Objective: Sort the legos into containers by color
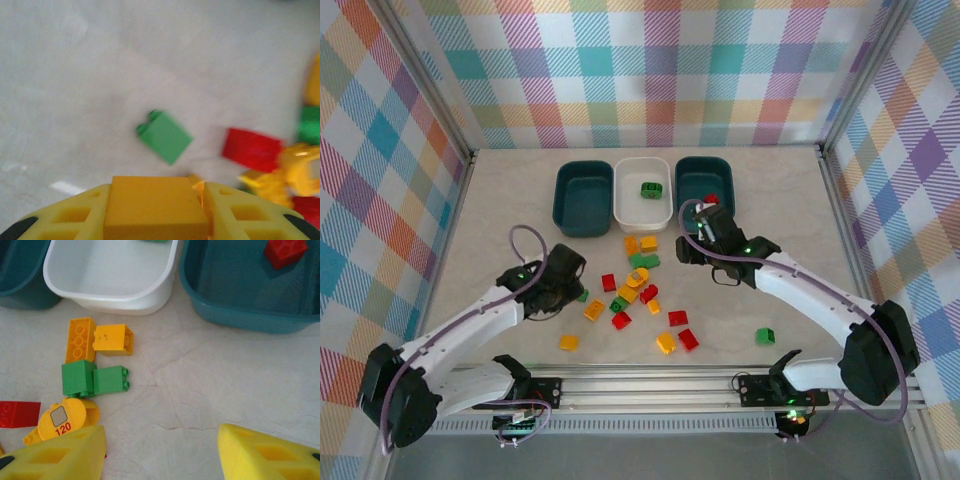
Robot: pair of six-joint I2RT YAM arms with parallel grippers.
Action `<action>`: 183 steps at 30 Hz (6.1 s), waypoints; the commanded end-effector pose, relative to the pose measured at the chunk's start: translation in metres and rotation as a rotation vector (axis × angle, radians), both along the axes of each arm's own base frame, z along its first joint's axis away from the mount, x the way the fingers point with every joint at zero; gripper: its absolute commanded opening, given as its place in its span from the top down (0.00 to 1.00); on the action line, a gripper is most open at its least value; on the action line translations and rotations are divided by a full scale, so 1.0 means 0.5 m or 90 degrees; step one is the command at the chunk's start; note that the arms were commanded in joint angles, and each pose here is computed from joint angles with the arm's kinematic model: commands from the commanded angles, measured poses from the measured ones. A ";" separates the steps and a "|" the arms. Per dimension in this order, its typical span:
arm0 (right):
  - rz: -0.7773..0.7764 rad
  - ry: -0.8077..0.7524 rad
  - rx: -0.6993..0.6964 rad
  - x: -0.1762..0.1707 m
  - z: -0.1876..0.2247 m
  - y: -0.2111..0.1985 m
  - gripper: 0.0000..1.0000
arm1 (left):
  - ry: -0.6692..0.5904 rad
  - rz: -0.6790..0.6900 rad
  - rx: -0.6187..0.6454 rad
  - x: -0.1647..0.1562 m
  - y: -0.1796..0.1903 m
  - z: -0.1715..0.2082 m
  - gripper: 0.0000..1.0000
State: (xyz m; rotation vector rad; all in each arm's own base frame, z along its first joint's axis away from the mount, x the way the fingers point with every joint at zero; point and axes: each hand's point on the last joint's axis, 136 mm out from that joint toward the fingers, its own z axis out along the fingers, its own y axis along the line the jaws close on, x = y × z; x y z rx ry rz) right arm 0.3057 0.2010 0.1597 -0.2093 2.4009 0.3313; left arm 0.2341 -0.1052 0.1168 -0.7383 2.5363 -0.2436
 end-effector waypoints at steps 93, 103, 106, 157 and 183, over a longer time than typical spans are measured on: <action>-0.871 0.432 0.207 -0.328 -0.299 -0.376 0.32 | -0.047 -0.176 -0.163 0.213 -0.147 0.055 0.06; -0.881 0.416 0.169 -0.328 -0.299 -0.404 0.43 | -0.041 -0.178 -0.161 0.214 -0.149 0.050 0.06; -0.864 0.415 0.175 -0.316 -0.303 -0.400 0.54 | -0.040 -0.179 -0.159 0.213 -0.148 0.050 0.06; 0.011 0.158 0.096 0.358 -0.063 0.215 0.50 | 0.118 -0.159 -0.167 0.149 -0.086 -0.052 0.07; 0.181 0.256 -0.142 -0.289 -0.114 0.010 0.41 | 0.011 -0.208 -0.204 0.054 -0.181 -0.034 0.04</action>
